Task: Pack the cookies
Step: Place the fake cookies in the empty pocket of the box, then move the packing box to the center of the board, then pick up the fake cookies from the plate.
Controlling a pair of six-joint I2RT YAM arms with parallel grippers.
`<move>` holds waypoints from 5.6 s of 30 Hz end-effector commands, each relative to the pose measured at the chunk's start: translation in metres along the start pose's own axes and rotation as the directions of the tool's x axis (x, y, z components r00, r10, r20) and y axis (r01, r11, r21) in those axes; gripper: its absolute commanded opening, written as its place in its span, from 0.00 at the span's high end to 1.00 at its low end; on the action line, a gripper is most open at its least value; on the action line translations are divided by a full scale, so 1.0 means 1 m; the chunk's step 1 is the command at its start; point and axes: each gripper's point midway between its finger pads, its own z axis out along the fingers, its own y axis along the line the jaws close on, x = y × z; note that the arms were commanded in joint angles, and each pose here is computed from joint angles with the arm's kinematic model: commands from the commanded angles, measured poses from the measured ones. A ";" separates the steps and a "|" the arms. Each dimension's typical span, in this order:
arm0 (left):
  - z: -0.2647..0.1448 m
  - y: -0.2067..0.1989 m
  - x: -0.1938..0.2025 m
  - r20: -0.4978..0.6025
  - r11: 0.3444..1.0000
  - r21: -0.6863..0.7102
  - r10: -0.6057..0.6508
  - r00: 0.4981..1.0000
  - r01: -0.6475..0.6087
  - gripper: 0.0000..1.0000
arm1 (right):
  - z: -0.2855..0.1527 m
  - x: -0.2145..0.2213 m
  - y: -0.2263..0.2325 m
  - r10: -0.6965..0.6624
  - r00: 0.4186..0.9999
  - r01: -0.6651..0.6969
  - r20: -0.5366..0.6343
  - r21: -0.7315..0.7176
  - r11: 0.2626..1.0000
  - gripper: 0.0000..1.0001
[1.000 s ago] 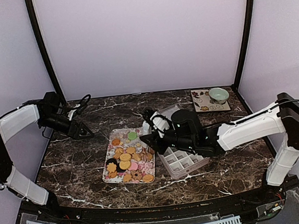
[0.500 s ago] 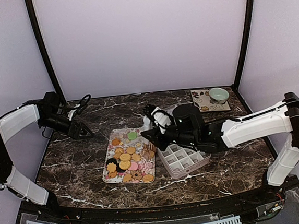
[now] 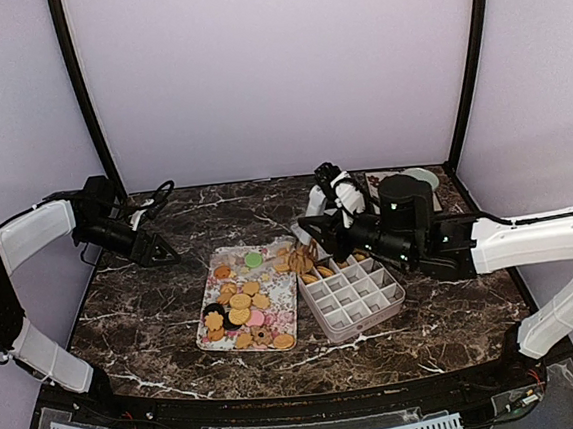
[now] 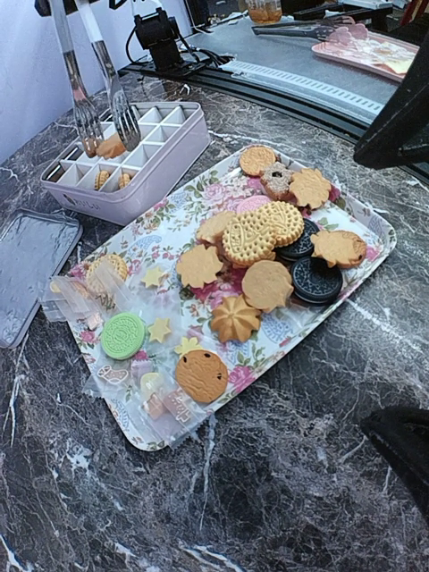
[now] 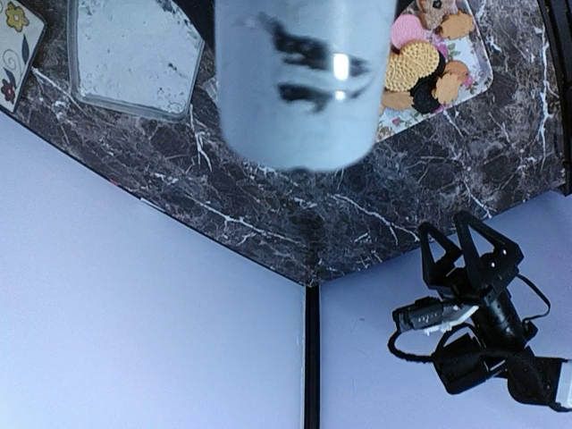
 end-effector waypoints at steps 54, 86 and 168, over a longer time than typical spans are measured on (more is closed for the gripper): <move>-0.008 -0.008 -0.004 0.026 1.000 0.018 -0.005 1.000 0.005 0.05 | -0.017 -0.003 -0.013 0.042 0.999 -0.042 0.002 0.054 0.998 0.71; -0.004 -0.014 0.001 0.029 0.998 0.060 -0.009 1.000 0.007 0.04 | -0.070 -0.035 0.004 0.094 0.992 -0.104 -0.085 -0.113 0.988 1.00; -0.009 -0.022 -0.003 0.049 0.997 0.077 0.010 0.999 -0.014 0.02 | 0.054 0.036 0.094 -0.007 0.999 -0.002 -0.040 -0.204 0.979 0.81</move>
